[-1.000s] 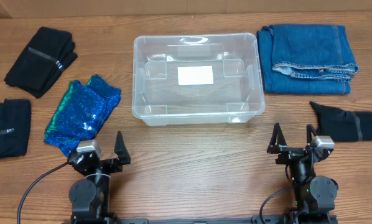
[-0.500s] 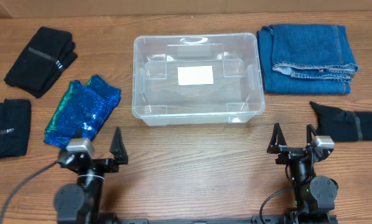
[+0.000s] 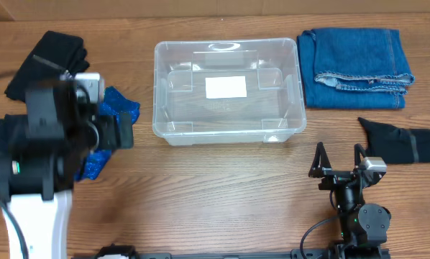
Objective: Pack container
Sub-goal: 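Reach the left gripper to the sparkly blue-green fabric and grasp it, then lift the blue-green fabric with the left gripper and lower it into the bin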
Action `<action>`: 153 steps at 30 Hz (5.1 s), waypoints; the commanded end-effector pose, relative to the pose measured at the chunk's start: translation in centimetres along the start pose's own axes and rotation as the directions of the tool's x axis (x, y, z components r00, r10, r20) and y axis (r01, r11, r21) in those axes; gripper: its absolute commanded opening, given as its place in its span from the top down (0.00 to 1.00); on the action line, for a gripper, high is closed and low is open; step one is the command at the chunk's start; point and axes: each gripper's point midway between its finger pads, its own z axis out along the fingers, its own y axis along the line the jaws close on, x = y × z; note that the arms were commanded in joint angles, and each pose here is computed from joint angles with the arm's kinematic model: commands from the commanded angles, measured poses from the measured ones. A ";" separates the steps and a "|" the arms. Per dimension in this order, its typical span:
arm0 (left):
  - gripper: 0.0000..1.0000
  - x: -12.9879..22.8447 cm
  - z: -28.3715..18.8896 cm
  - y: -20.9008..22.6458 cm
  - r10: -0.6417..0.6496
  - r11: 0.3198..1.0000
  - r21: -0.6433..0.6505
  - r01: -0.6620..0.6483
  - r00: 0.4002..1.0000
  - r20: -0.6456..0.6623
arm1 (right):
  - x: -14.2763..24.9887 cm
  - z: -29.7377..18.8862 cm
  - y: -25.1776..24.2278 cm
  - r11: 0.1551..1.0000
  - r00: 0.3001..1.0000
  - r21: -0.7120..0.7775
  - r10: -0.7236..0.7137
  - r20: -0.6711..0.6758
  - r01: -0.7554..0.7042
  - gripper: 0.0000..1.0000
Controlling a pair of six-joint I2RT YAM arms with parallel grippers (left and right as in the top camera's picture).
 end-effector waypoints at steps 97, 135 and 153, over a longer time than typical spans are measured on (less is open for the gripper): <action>0.96 -4.3 23.9 3.5 0.074 0.980 -0.133 -0.149 0.891 -0.447 | 0.1 0.0 -0.1 1.000 1.000 0.003 -0.003 0.008 0.003 0.00; 0.96 -21.7 2.5 -8.4 0.514 0.858 -0.114 -0.502 0.827 0.229 | 0.1 0.0 -0.1 1.000 1.000 0.003 -0.003 0.008 0.003 0.00; 0.96 -20.8 1.1 -18.2 0.783 0.598 -0.132 -0.790 0.541 0.308 | 0.1 0.0 -0.1 1.000 1.000 0.003 -0.003 0.008 0.003 0.00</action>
